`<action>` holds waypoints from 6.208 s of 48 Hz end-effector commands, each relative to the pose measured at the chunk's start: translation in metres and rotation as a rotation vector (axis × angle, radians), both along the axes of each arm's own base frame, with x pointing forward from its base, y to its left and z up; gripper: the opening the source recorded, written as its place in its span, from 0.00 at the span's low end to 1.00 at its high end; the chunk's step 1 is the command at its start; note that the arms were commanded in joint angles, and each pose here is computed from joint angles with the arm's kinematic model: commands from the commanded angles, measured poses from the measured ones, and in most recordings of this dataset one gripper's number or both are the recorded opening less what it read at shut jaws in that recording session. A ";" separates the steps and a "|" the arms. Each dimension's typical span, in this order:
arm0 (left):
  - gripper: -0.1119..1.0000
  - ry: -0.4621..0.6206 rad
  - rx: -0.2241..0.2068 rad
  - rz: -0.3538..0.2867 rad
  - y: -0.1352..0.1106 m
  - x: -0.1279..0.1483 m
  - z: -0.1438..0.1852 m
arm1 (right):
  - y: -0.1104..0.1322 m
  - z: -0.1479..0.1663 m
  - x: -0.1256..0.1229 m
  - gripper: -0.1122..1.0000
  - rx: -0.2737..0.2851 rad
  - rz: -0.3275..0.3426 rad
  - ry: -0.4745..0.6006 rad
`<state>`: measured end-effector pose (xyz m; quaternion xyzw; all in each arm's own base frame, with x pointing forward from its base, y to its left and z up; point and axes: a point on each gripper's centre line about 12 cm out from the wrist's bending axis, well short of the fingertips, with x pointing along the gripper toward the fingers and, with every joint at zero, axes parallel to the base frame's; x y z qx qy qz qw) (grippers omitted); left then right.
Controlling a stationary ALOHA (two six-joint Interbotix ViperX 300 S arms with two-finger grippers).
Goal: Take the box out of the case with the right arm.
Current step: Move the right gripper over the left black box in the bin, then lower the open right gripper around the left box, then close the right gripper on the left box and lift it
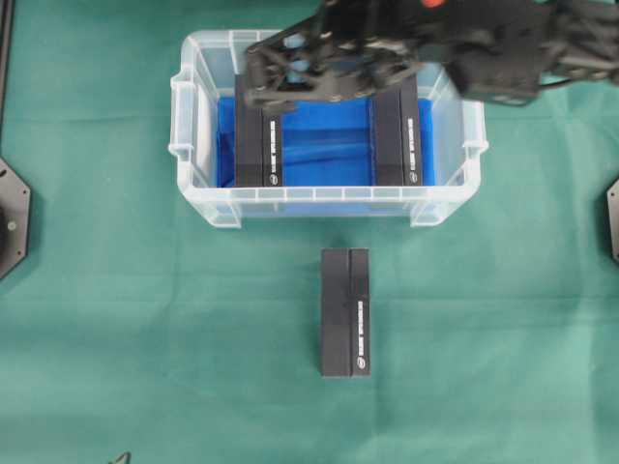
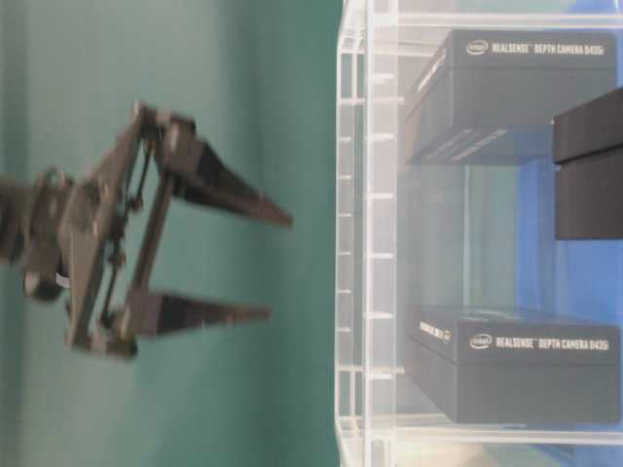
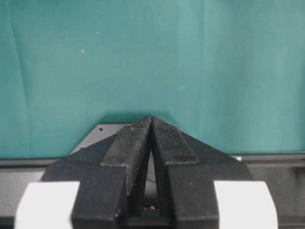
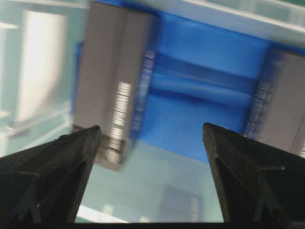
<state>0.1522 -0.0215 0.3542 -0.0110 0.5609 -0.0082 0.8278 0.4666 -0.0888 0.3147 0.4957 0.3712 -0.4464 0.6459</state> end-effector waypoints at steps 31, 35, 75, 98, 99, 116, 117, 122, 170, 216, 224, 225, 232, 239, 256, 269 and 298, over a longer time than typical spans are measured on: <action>0.10 -0.024 -0.008 0.007 0.001 -0.003 0.004 | 0.000 0.002 0.036 0.90 0.024 0.040 -0.059; 0.10 -0.024 -0.007 0.005 0.001 -0.003 0.005 | 0.000 0.001 0.036 0.92 0.023 0.040 -0.057; 0.10 -0.025 -0.008 0.005 0.001 -0.003 0.005 | -0.001 -0.002 0.043 0.94 0.026 0.013 -0.100; 0.10 -0.025 -0.008 0.005 0.001 -0.003 0.005 | -0.002 -0.003 0.043 0.94 0.027 0.011 -0.097; 0.10 -0.024 -0.007 0.005 0.001 -0.003 0.004 | -0.002 -0.003 0.043 0.94 0.027 0.011 -0.097; 0.10 -0.024 -0.007 0.005 0.001 -0.003 0.004 | -0.002 -0.003 0.043 0.94 0.026 0.011 -0.098; 0.10 -0.024 -0.007 0.005 0.001 -0.003 0.004 | -0.002 -0.003 0.043 0.94 0.026 0.012 -0.100; 0.10 -0.024 -0.007 0.005 0.001 -0.003 0.004 | -0.001 -0.004 0.044 0.94 0.027 0.013 -0.096; 0.10 -0.022 -0.008 0.005 0.000 -0.003 0.004 | -0.001 -0.008 0.045 0.94 0.030 0.012 -0.091; 0.10 -0.019 -0.011 0.007 0.000 -0.002 0.004 | -0.003 -0.097 0.060 0.94 0.060 -0.008 0.060; 0.10 -0.017 -0.010 0.007 0.000 -0.002 0.004 | -0.003 -0.108 0.063 0.94 0.065 -0.019 0.037; 0.10 -0.019 -0.011 0.007 0.000 -0.002 0.004 | -0.003 -0.110 0.062 0.94 0.068 -0.025 0.041; 0.10 -0.019 -0.011 0.007 0.000 -0.002 0.004 | -0.002 -0.118 0.060 0.93 0.082 -0.053 0.042; 0.10 -0.019 -0.011 0.007 0.000 -0.002 0.004 | -0.001 -0.120 0.061 0.93 0.087 -0.053 0.031; 0.10 -0.019 -0.011 0.009 0.000 -0.002 0.004 | 0.004 -0.129 0.066 0.93 0.123 -0.051 0.016; 0.10 -0.019 -0.011 0.009 0.000 -0.002 0.004 | 0.006 -0.126 0.067 0.85 0.137 -0.060 0.016; 0.10 -0.020 -0.011 0.007 0.000 -0.002 0.004 | 0.005 -0.096 0.065 0.72 0.110 -0.076 0.020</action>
